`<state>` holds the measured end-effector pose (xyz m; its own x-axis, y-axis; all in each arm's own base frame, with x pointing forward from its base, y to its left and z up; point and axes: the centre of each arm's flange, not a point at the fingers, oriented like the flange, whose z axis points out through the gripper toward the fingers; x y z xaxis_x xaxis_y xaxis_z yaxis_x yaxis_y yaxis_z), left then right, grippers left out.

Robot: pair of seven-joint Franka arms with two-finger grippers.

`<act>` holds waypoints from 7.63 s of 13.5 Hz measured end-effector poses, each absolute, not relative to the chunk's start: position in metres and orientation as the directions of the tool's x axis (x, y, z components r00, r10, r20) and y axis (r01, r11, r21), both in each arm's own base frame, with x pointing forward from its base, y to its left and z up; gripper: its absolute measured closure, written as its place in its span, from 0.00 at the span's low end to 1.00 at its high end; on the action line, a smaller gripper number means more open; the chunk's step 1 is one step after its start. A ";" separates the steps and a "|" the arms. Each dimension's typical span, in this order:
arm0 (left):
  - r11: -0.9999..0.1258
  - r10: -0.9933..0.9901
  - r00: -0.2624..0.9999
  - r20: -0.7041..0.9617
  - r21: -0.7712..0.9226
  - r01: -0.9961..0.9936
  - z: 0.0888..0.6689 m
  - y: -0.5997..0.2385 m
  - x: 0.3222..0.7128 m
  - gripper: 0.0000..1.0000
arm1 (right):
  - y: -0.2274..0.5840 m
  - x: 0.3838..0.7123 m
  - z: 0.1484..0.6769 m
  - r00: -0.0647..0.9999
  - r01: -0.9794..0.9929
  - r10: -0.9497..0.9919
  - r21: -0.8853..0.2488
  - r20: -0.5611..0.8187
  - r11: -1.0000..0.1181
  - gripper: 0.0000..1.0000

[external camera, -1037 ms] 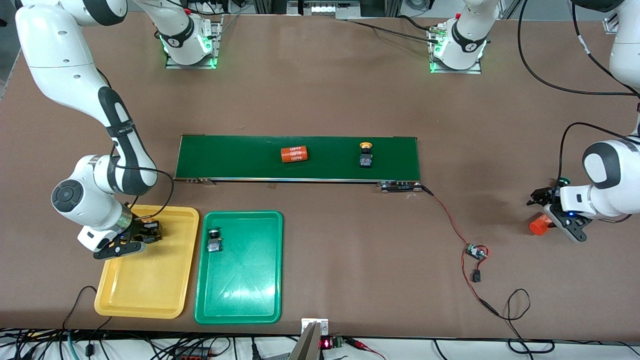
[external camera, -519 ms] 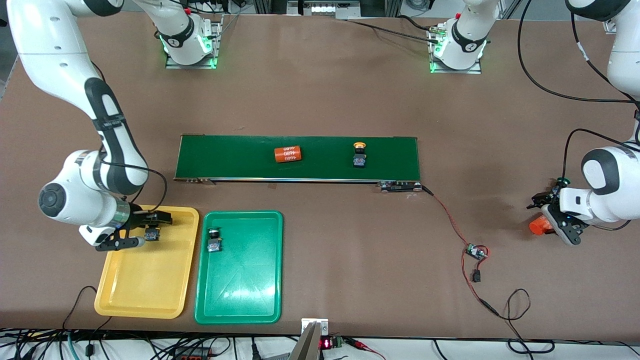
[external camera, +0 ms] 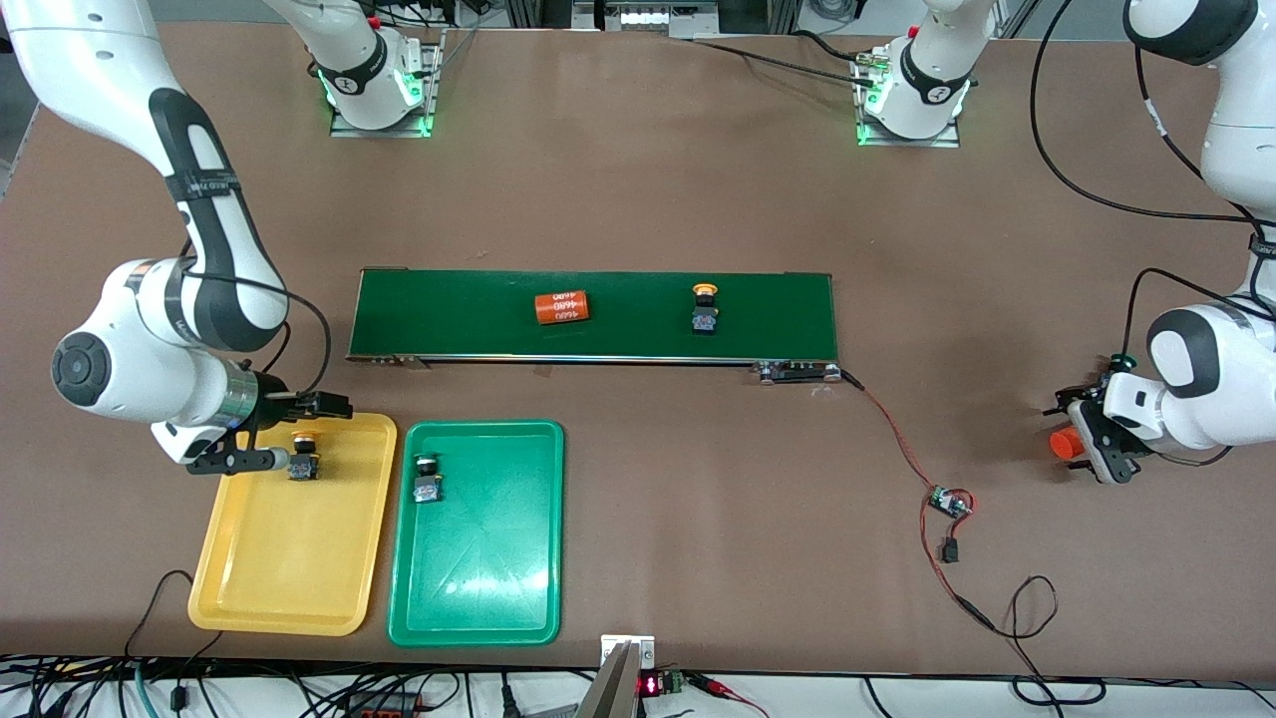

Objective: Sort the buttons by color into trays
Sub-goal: 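Release the button in the yellow tray while the left gripper lifts the cylinder, then move the right gripper to the belt while the left gripper carries the cylinder, then lower the right gripper to the belt cylinder while the left gripper places another, then grasp a belt button with the right gripper while the left gripper grasps another, then carry the button to the yellow tray while the left gripper lifts its button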

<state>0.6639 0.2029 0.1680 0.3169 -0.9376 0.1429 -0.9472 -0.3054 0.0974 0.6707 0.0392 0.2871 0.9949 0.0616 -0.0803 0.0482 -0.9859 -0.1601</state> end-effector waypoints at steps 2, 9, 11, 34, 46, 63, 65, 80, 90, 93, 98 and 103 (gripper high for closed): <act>-0.240 -0.957 0.250 0.149 0.079 -0.968 0.171 0.204 0.666 0.06 | 0.053 0.660 0.299 0.994 0.055 0.069 -0.157 -0.081 -0.986 0.00; -0.215 -0.964 0.222 0.150 0.060 -0.975 0.178 0.207 0.670 0.50 | 0.120 0.613 0.324 0.994 0.026 0.038 -0.106 -0.107 -0.994 0.00; -0.238 -0.957 0.245 0.152 0.063 -0.969 0.188 0.201 0.674 0.50 | 0.134 0.595 0.333 0.993 0.006 0.017 -0.096 -0.113 -0.995 0.00; 0.152 -0.987 -0.136 0.083 0.250 -0.956 0.284 -0.277 0.526 0.50 | 0.313 0.489 0.309 0.992 -0.123 -0.123 -0.029 0.004 -0.992 0.00; 0.203 -0.976 -0.171 0.133 0.292 -0.935 0.237 -0.300 0.510 0.50 | 0.313 0.491 0.303 0.993 -0.121 -0.121 -0.026 0.014 -0.992 0.00; -0.609 -0.780 0.625 0.036 0.186 -0.771 0.274 0.152 0.583 0.00 | 0.375 0.449 0.281 0.987 -0.162 -0.162 -0.025 0.002 -0.987 0.00; -0.754 -0.633 0.774 0.019 0.212 -0.622 0.263 0.182 0.574 0.00 | 0.384 0.443 0.274 0.985 -0.172 -0.172 -0.034 0.007 -0.985 0.00; -0.894 -0.434 0.901 0.024 0.115 -0.434 0.209 0.279 0.558 0.00 | 0.388 0.448 0.237 0.983 -0.179 -0.180 -0.041 0.038 -0.983 0.43; -0.852 -0.512 0.859 0.010 0.122 -0.509 0.183 0.285 0.551 0.00 | 0.325 0.567 0.364 0.980 -0.191 -0.191 -0.010 0.047 -0.982 0.67; -0.839 -0.533 0.846 0.014 0.122 -0.530 0.180 0.286 0.551 0.06 | 0.254 0.608 0.361 0.979 -0.198 -0.198 -0.004 0.047 -0.980 0.67; -0.774 -0.623 0.781 0.035 0.115 -0.623 0.174 0.291 0.558 0.30 | 0.153 0.662 0.325 0.991 -0.131 -0.131 0.013 0.020 -0.991 0.67; -0.751 -0.652 0.757 0.046 0.098 -0.653 0.179 0.295 0.564 0.59 | 0.090 0.697 0.261 0.998 -0.056 -0.056 0.015 -0.007 -0.998 0.67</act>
